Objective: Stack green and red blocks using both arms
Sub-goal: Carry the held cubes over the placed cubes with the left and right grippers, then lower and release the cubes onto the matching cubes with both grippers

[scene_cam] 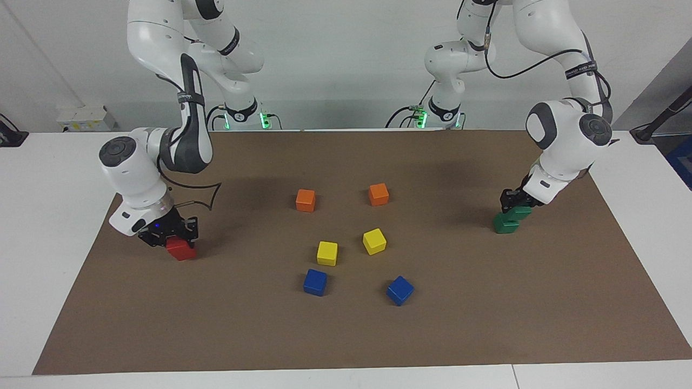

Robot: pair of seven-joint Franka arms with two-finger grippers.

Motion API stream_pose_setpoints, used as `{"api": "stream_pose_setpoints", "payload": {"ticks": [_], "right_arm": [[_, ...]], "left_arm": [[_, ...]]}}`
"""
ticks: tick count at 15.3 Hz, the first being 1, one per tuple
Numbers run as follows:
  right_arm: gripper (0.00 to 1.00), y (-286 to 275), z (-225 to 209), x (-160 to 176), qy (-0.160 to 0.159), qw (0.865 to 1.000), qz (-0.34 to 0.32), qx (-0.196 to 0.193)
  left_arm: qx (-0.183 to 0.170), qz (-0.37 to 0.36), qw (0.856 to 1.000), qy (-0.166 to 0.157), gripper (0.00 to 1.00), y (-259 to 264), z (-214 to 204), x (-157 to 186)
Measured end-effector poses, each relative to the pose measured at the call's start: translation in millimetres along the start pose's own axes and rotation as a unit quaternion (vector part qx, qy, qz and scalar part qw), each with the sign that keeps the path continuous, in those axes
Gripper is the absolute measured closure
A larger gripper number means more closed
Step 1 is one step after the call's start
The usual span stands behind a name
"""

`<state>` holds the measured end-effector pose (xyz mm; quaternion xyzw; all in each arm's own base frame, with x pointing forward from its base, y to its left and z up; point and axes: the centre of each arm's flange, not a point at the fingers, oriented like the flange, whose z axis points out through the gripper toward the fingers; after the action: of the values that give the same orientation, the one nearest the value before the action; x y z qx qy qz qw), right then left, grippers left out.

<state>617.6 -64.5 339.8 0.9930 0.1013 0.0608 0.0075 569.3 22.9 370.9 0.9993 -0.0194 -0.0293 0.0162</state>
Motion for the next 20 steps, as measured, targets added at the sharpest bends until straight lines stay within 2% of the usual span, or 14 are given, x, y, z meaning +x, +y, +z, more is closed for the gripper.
{"api": "stream_pose_setpoints", "payload": {"ticks": [7, 10, 11, 20], "right_arm": [[0.44, -1.9, -0.4, -7.5, 0.009, 1.000, 0.001, -0.003], [0.18, -2.7, 4.6, -11.4, 0.003, 1.000, 0.001, -0.001], [0.02, -2.8, 5.5, -12.1, 0.002, 1.000, 0.001, -0.001], [0.00, -1.8, 0.3, -11.9, 0.006, 1.000, 0.002, -0.002]], "left_arm": [[0.000, -0.001, 1.000, 0.001, 0.45, 2.1, 14.0, -4.9], [0.000, -0.001, 1.000, 0.003, 0.45, 2.1, 16.0, -5.4], [0.000, -0.001, 1.000, 0.004, 0.45, 2.1, 16.4, -5.5], [0.000, -0.002, 1.000, 0.005, 0.45, 1.9, 18.9, -6.2]]}}
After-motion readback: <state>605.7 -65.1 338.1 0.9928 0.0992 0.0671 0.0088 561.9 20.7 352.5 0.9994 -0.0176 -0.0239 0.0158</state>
